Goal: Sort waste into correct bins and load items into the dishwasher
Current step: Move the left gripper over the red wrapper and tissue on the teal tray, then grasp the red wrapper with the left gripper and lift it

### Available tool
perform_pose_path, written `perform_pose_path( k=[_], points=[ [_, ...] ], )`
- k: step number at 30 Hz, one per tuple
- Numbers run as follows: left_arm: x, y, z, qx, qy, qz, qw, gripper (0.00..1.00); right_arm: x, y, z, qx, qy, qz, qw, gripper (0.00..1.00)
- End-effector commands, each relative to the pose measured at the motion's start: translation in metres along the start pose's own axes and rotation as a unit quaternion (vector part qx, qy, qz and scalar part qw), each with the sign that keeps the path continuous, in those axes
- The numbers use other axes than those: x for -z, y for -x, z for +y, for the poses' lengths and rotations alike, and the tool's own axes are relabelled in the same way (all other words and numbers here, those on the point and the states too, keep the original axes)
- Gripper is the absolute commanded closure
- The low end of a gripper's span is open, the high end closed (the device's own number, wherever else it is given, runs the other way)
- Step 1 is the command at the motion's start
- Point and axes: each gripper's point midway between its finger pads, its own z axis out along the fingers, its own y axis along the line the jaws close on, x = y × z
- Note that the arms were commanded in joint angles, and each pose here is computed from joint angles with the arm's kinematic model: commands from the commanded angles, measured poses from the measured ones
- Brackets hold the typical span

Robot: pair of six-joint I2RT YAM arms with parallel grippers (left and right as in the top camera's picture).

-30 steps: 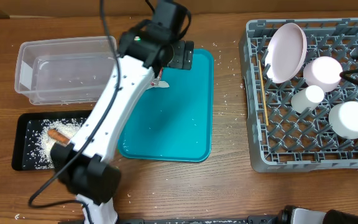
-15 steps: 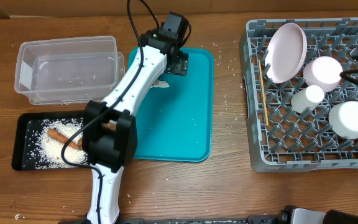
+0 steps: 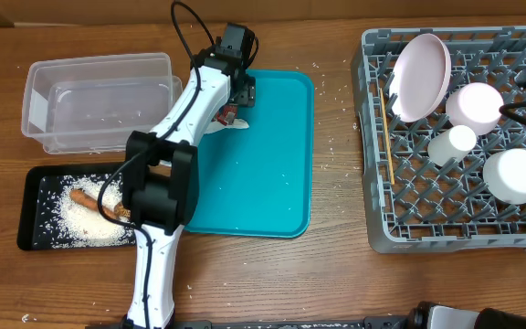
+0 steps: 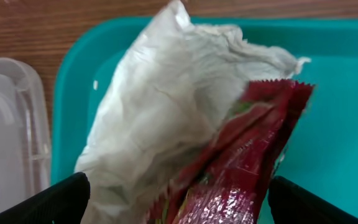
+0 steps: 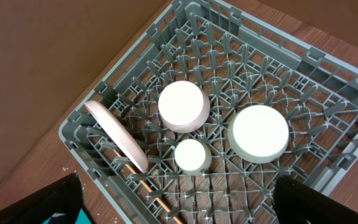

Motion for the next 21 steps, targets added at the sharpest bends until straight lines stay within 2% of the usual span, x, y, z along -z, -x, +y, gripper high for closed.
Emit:
perform_pose_path(
  k=[1,5,11,17,21],
  points=[
    [-0.017,-0.01,-0.01,-0.011,-0.013,0.019,1.0,0.06,-0.001,0.002,-0.002,-0.002,-0.005,-0.004,1.0,0.0],
    [-0.022,-0.015,-0.018,-0.018,-0.031,0.028,0.999,0.09,-0.001,0.002,-0.002,-0.002,-0.005,-0.004,1.0,0.0],
    [-0.014,-0.009,-0.016,-0.016,-0.028,0.021,0.999,0.27,-0.001,0.002,-0.002,-0.002,-0.005,-0.004,1.0,0.0],
    [0.024,0.014,-0.017,-0.011,-0.04,-0.017,0.999,0.41,-0.001,0.002,-0.002,-0.002,-0.005,-0.004,1.0,0.0],
    [0.052,0.026,-0.017,-0.009,-0.049,-0.042,0.998,0.56,-0.001,0.002,-0.002,-0.002,-0.005,-0.004,1.0,0.0]
  ],
)
